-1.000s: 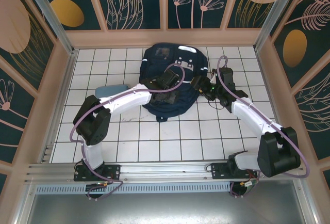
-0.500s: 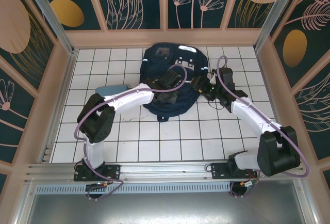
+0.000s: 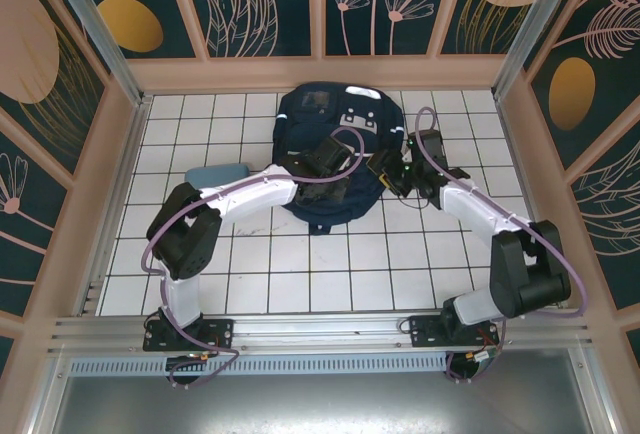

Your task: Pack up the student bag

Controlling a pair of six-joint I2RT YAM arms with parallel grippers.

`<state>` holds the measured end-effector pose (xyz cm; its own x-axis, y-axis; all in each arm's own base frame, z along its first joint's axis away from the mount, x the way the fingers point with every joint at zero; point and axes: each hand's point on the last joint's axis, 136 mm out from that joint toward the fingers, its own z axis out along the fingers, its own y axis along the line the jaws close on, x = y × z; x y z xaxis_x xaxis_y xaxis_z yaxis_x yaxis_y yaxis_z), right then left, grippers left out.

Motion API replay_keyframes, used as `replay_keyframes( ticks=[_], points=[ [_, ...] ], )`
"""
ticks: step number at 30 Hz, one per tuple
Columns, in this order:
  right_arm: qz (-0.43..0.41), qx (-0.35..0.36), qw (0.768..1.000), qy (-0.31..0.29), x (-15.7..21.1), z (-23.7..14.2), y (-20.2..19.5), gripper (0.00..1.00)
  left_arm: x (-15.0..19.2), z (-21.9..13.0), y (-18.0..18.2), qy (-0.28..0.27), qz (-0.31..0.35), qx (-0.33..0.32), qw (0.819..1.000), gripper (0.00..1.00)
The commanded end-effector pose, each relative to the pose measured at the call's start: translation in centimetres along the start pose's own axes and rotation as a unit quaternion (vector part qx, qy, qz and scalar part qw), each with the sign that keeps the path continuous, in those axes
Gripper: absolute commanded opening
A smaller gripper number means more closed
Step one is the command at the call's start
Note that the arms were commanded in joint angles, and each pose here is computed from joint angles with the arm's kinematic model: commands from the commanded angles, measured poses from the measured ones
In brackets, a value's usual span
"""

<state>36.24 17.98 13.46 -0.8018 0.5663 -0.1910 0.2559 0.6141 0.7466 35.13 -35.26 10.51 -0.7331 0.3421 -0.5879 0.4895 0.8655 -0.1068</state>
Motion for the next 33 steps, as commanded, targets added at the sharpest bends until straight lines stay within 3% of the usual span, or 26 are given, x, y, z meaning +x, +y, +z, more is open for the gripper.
replay_keyframes(
  ticks=[1, 10, 19, 33],
  points=[
    [0.007, -0.024, 1.000, -0.007, -1.4, 0.4, 1.8, 0.49, -2.5, -1.6, 0.3, -0.051, -0.009, 0.005, 0.999, 0.00],
    [0.007, -0.022, 1.000, 0.001, -1.9, 2.1, 1.8, 0.24, -1.5, -2.7, 1.4, -0.041, -0.016, -0.020, 0.999, 0.00],
    [-0.015, -0.006, 1.000, -0.013, -3.1, 2.5, 2.1, 0.05, -0.6, -3.8, 4.0, -0.036, -0.037, -0.084, 0.995, 0.00],
    [-0.019, 0.029, 0.998, -0.054, -4.8, 1.3, 1.2, 0.03, 1.9, -5.8, 9.7, -0.031, -0.103, -0.146, 0.983, 0.00]
  ],
)
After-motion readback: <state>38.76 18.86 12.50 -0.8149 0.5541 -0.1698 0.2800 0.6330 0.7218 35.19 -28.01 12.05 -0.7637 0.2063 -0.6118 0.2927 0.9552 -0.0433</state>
